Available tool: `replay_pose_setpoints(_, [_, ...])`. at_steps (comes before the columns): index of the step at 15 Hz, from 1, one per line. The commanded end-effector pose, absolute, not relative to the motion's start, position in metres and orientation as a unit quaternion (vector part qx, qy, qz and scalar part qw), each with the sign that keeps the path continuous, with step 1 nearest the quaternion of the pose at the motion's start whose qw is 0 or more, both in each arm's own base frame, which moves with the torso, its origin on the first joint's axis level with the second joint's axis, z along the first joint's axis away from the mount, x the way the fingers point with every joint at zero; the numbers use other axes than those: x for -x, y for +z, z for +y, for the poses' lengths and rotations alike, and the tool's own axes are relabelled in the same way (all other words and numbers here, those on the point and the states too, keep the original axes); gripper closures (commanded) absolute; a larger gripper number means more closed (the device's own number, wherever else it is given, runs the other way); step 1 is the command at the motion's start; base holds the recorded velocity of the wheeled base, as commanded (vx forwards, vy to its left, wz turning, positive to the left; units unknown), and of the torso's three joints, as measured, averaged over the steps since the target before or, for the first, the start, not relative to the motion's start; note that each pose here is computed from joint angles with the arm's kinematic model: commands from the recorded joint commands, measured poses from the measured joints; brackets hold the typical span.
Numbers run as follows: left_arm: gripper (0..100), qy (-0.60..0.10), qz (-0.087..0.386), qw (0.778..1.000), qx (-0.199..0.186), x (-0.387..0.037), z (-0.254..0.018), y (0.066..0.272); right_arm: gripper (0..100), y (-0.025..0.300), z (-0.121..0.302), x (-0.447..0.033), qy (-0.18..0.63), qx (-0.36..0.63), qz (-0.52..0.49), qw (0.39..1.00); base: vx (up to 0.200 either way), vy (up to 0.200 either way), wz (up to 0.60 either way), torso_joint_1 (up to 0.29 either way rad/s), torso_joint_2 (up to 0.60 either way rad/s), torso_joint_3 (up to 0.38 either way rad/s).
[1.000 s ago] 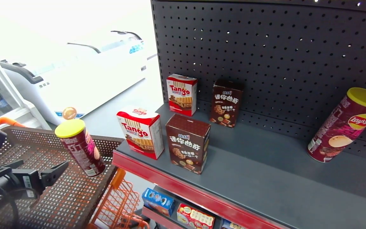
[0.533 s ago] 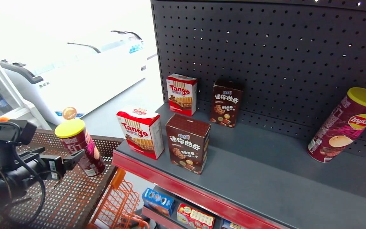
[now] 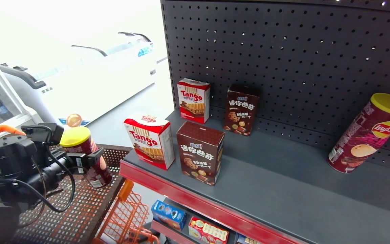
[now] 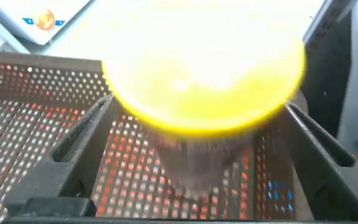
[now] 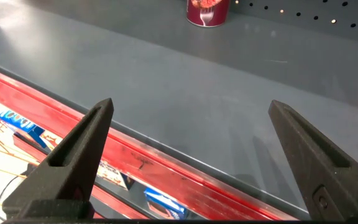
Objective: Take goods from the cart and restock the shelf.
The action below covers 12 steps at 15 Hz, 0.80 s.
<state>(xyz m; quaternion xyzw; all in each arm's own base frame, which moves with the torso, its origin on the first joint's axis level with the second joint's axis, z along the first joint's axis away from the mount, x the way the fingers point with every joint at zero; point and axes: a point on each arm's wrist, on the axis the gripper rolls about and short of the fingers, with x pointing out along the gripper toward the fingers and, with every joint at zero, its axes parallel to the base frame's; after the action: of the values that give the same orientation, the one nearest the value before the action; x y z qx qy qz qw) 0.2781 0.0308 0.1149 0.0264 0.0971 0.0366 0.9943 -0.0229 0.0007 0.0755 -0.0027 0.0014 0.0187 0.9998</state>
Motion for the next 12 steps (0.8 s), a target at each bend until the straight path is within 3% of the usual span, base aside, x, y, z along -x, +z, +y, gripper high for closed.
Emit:
replay_pose_setpoints(1, [0, 0.037, 0.12, 0.992, -0.025, -0.295, 0.033, 0.092, 0, 0.075, 0.001, 0.023, 0.019, 0.003, 0.001, 1.0, 0.0, 0.0, 0.0, 0.0, 0.0, 0.0])
replay_pose_setpoints(11, [0, 0.041, 0.117, 0.992, -0.023, -0.312, 0.036, 0.074, 0, 0.075, 0.001, 0.023, 0.019, 0.003, 0.001, 1.0, 0.0, 0.0, 0.0, 0.0, 0.0, 0.0])
replay_pose_setpoints(12, [100, 0.041, 0.107, 0.993, -0.023, -0.314, 0.037, 0.074, 0, 0.075, 0.001, 0.023, 0.019, 0.003, 0.001, 1.0, 0.0, 0.0, 0.0, 0.0, 0.0, 0.0])
